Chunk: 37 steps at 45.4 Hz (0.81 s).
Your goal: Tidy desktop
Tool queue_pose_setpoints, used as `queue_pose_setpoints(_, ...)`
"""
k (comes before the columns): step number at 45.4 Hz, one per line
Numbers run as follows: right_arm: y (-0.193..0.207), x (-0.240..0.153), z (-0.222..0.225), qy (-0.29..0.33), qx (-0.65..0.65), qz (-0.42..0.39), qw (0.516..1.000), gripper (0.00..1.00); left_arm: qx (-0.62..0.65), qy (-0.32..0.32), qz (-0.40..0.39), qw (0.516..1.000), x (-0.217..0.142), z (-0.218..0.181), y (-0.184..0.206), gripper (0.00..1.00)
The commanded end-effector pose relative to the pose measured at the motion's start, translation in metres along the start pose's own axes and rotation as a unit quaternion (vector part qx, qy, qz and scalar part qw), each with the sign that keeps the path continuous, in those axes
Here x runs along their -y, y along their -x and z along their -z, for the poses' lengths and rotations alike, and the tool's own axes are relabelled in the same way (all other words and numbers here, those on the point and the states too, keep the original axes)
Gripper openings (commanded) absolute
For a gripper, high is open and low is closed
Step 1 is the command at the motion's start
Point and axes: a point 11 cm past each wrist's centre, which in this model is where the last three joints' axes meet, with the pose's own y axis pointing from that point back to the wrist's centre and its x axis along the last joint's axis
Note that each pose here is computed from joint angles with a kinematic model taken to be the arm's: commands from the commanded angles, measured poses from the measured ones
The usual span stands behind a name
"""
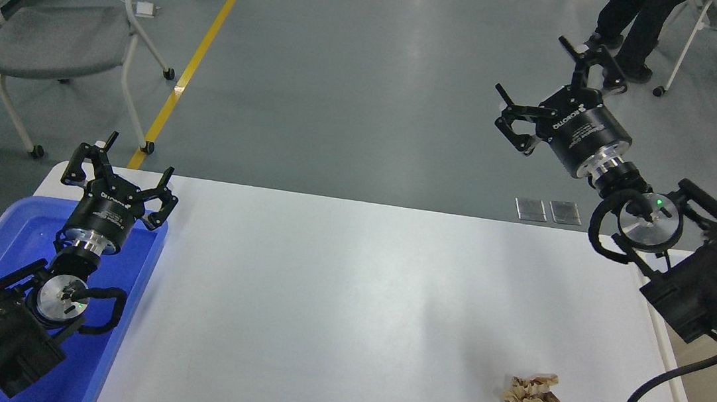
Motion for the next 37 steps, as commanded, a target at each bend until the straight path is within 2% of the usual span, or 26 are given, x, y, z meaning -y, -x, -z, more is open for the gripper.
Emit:
queue_pose_setpoints(1, -0.017, -0.002, -0.06, 0.01, 0.054, -0.036, 0.998, 1.0, 0.0, 0.0, 0.0, 1.0, 0.0, 0.0, 0.0, 1.0)
queue_pose_setpoints(17, -0.056, -0.035, -0.096, 0.018, 0.092, -0.085, 0.992, 1.0, 0.0, 0.0, 0.0, 1.0, 0.0, 0.0, 0.0, 1.0)
queue_pose_setpoints(37, -0.078, -0.061, -0.116, 0.015, 0.108, -0.112, 0.988, 1.0, 0.0, 0.0, 0.0, 1.0, 0.0, 0.0, 0.0, 1.0)
